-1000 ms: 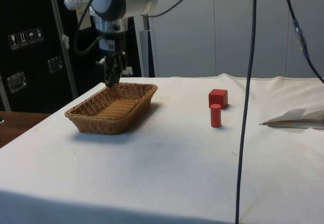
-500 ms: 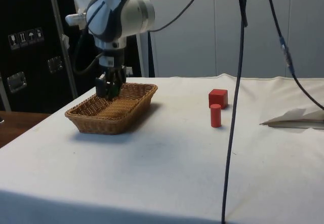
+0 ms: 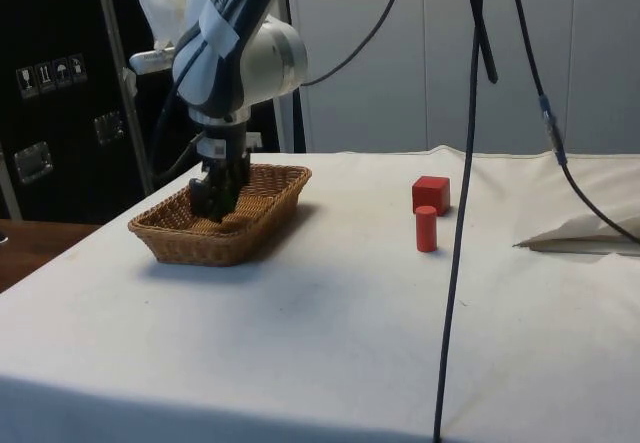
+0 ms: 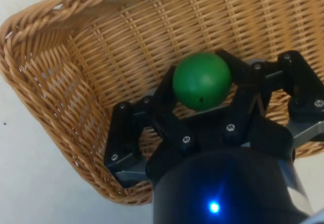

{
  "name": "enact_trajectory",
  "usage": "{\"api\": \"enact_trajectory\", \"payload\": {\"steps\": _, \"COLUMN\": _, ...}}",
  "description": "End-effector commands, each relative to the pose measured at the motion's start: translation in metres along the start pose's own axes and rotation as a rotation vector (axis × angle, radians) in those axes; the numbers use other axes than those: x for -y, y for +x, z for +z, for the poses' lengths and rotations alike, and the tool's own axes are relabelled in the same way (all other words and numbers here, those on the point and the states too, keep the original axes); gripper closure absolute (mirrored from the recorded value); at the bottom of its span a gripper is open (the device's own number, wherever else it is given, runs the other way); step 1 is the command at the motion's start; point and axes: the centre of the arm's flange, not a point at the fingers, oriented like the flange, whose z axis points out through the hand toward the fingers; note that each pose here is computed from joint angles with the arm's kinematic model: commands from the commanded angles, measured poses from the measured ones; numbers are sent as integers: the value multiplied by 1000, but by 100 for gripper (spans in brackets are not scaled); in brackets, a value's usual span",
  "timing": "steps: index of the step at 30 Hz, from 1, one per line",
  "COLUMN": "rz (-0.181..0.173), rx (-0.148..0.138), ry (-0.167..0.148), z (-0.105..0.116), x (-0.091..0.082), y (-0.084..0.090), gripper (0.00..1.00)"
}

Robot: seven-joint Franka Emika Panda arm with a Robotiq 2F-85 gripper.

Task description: Pick up the object to the left of the cylinder and place it into the basket.

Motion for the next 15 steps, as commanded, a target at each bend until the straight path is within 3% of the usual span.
{"api": "enact_trajectory", "payload": {"steps": 1, "rz": 5, "rx": -11, "ry": 9, "z": 1, "x": 1, "y": 2, "gripper": 100}}
{"api": "enact_trajectory", "payload": {"steps": 6, "rz": 3, "rx": -12, "ry": 4, "z": 3, "x": 2, "y": 3, "gripper": 100}}
{"api": "enact_trajectory", "payload": {"steps": 7, "rz": 1, "rx": -4, "ry": 0, "z": 2, "x": 2, "y": 2, "gripper": 93}}
{"api": "enact_trajectory", "payload": {"steps": 8, "rz": 3, "rx": -11, "ry": 3, "z": 3, "x": 3, "y": 3, "gripper": 93}}
{"api": "enact_trajectory", "payload": {"steps": 13, "rz": 3, "rx": -12, "ry": 1, "z": 3, "x": 3, "y": 3, "gripper": 48}}
{"api": "enact_trajectory", "payload": {"steps": 14, "rz": 2, "rx": -12, "ry": 1, "z": 3, "x": 3, "y": 3, "gripper": 30}}
{"api": "enact_trajectory", "payload": {"steps": 15, "rz": 2, "rx": -12, "ry": 1, "z": 3, "x": 3, "y": 3, "gripper": 22}}
